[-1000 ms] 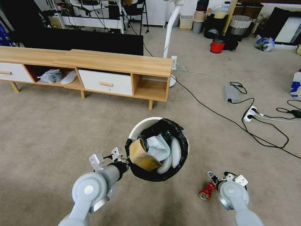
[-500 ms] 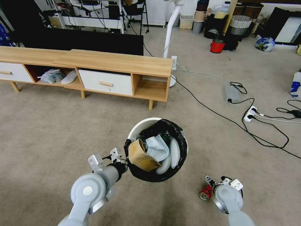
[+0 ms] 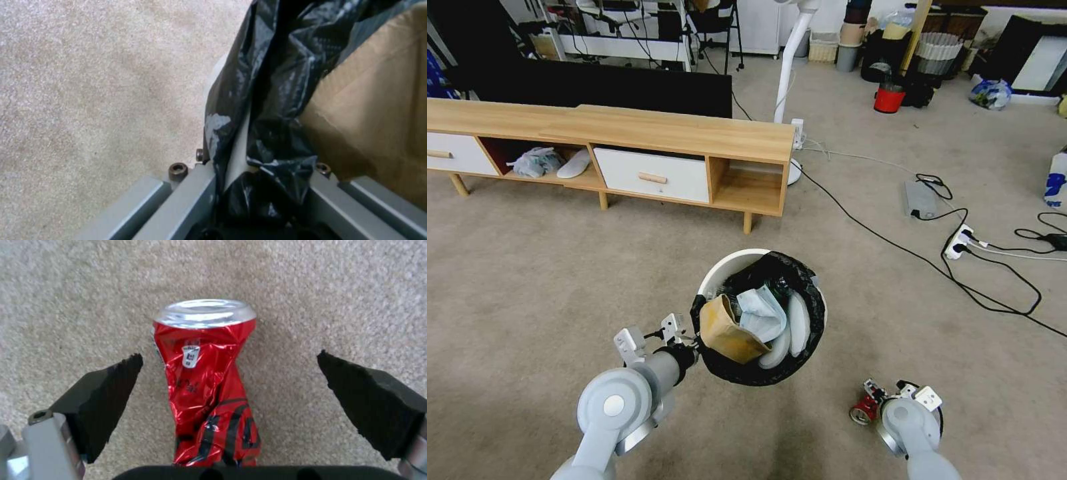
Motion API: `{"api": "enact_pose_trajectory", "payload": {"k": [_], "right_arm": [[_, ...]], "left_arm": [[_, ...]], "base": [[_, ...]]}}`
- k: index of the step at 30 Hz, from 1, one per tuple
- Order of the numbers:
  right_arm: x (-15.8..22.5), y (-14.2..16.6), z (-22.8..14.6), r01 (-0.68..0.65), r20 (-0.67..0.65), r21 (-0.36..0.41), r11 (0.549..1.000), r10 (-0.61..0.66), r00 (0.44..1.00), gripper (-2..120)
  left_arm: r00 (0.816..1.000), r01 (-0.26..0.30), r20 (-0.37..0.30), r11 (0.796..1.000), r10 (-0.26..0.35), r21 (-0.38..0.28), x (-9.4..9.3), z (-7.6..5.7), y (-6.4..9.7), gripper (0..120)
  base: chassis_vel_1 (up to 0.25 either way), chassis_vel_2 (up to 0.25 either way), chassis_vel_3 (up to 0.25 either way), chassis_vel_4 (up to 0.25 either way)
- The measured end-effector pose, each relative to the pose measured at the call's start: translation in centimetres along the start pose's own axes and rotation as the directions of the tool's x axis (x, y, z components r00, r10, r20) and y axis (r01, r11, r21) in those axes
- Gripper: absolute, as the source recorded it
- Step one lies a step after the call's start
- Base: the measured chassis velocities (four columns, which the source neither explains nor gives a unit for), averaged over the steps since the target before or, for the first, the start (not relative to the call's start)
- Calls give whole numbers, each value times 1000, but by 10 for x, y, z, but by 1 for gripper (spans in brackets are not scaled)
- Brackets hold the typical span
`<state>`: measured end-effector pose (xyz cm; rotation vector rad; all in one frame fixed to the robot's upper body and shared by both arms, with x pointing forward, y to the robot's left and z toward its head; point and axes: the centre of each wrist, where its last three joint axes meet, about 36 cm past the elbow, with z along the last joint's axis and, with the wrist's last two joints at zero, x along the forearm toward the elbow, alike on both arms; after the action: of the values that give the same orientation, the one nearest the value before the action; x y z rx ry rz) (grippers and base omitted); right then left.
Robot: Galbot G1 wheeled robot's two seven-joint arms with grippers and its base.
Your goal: Pick up the trash bin and place the garbage on the floor into it.
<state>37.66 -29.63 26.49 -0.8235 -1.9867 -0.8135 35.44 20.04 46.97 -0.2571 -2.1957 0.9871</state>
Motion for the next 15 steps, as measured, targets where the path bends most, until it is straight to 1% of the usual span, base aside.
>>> {"api": "enact_pose_trajectory", "payload": {"k": [15], "right_arm": [[-13, 2, 11, -17, 1, 33, 999, 17, 1000, 100]], "left_arm": [[1000, 2, 2, 1000, -2, 6, -2, -1, 2, 0]], "base": [[0, 0, 0, 0]]}}
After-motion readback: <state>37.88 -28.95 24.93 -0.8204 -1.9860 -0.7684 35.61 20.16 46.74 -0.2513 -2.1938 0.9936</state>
